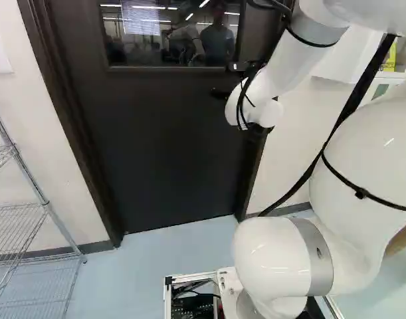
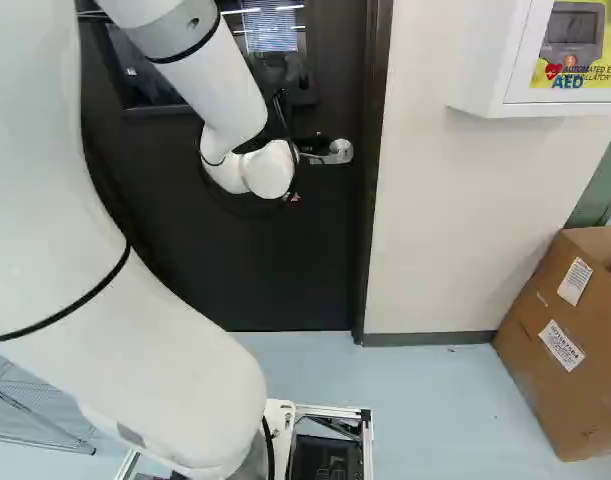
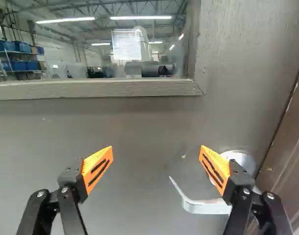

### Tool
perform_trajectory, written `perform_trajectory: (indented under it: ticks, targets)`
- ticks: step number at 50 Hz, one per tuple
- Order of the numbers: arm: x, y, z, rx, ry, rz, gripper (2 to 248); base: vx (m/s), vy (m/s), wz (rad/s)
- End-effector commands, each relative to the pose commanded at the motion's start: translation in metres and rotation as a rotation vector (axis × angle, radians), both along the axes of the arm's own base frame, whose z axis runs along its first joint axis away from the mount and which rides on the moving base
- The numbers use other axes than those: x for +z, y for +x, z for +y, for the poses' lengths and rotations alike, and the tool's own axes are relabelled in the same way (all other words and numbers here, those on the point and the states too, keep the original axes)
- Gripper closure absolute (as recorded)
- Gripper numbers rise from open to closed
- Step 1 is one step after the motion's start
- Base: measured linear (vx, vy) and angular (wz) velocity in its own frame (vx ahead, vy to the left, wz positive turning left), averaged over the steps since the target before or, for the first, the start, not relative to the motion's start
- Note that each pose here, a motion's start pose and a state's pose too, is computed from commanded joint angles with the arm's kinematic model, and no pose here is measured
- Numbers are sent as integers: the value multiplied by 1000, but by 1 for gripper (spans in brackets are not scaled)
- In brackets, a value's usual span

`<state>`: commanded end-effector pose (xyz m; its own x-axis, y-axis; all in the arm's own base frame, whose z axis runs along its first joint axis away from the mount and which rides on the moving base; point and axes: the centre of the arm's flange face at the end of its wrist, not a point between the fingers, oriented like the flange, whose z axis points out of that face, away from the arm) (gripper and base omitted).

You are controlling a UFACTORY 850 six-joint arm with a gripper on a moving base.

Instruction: Open the door and move inside

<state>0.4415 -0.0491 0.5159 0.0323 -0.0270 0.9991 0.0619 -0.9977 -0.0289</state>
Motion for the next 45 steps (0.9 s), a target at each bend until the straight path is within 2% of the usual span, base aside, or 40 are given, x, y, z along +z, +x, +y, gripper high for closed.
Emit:
perform_trajectory:
  ticks: [10, 45]
  targets:
    - [-5, 0, 0, 0, 3, 11, 3, 0, 0, 0]
    - [-41, 1, -2, -18, 29, 88, 3, 0, 0, 0]
